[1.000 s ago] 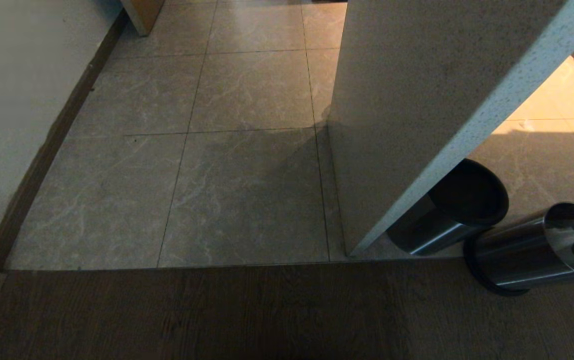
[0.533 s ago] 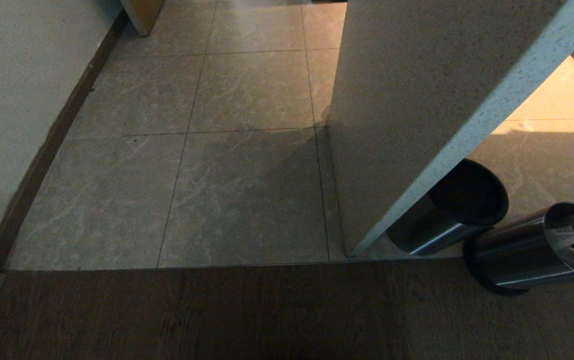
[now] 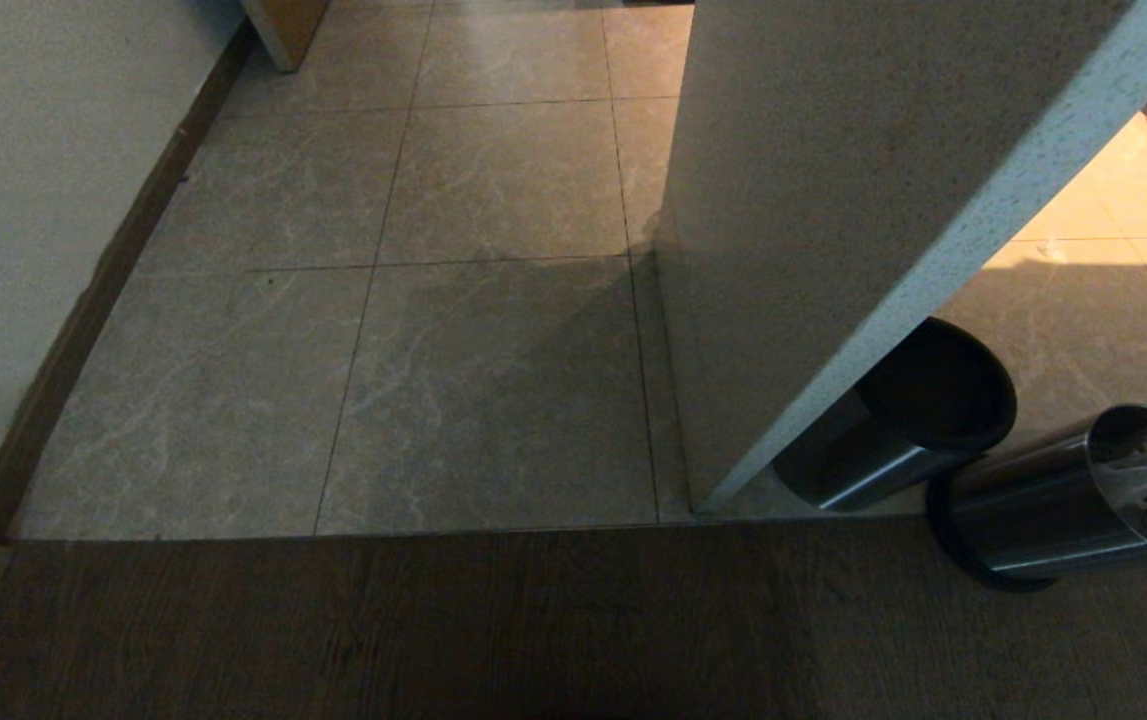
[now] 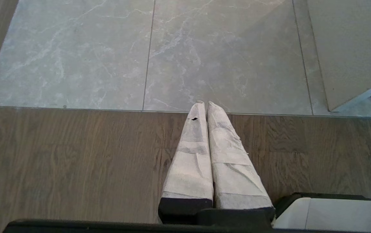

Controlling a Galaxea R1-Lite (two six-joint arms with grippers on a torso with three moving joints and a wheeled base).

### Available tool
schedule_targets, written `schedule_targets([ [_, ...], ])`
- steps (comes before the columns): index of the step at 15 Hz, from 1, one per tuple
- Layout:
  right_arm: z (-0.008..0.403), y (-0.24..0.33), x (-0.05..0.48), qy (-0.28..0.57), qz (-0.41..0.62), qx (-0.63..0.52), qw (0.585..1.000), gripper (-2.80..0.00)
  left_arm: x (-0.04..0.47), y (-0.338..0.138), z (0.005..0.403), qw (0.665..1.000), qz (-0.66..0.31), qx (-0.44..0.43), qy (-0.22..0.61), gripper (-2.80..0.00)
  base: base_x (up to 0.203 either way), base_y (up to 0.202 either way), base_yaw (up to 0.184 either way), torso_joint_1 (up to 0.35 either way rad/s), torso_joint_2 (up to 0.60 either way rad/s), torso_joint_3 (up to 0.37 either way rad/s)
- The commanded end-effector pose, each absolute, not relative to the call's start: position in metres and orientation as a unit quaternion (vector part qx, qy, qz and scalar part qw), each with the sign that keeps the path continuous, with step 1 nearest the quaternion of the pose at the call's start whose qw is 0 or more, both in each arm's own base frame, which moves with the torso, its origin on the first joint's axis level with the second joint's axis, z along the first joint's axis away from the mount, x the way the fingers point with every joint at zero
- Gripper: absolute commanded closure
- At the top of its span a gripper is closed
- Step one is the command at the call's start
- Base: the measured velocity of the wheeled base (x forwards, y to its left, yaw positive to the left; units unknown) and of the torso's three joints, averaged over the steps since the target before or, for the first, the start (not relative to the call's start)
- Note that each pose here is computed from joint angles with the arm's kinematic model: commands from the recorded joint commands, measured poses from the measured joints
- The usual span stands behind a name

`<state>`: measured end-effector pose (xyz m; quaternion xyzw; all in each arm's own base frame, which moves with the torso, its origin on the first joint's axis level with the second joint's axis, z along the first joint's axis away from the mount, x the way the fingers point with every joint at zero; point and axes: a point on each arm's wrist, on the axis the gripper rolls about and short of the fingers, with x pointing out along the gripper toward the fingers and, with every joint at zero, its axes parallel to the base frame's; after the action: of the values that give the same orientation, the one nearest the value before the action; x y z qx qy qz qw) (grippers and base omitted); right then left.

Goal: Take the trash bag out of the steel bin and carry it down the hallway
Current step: Pick up the trash bag

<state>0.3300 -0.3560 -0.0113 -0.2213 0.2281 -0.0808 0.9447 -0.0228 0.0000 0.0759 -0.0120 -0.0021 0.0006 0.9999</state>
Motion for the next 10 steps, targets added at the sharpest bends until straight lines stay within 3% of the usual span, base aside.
schedule_targets([
  [1, -0.0221, -0.3596, 0.3329, 0.228, -0.079, -0.218, 0.946, -2.8, -0.0227, 0.0, 0.0755, 1.0, 0.001, -0.012, -0.002, 0.0, 0.0, 0.0, 0.0, 0.0, 0.0, 0.0],
  [2, -0.022, -0.3608, 0.3349, 0.225, -0.081, -0.216, 0.947, 0.0, -0.0228, 0.0, 0.076, 1.0, 0.001, -0.012, -0.002, 0.0, 0.0, 0.0, 0.0, 0.0, 0.0, 0.0],
  [10, -0.0122, -0.3605, 0.3339, 0.222, -0.084, -0.219, 0.946, 0.0, -0.0227, 0.0, 0.0755, 1.0, 0.001, -0.012, -0.002, 0.0, 0.0, 0.0, 0.0, 0.0, 0.0, 0.0],
])
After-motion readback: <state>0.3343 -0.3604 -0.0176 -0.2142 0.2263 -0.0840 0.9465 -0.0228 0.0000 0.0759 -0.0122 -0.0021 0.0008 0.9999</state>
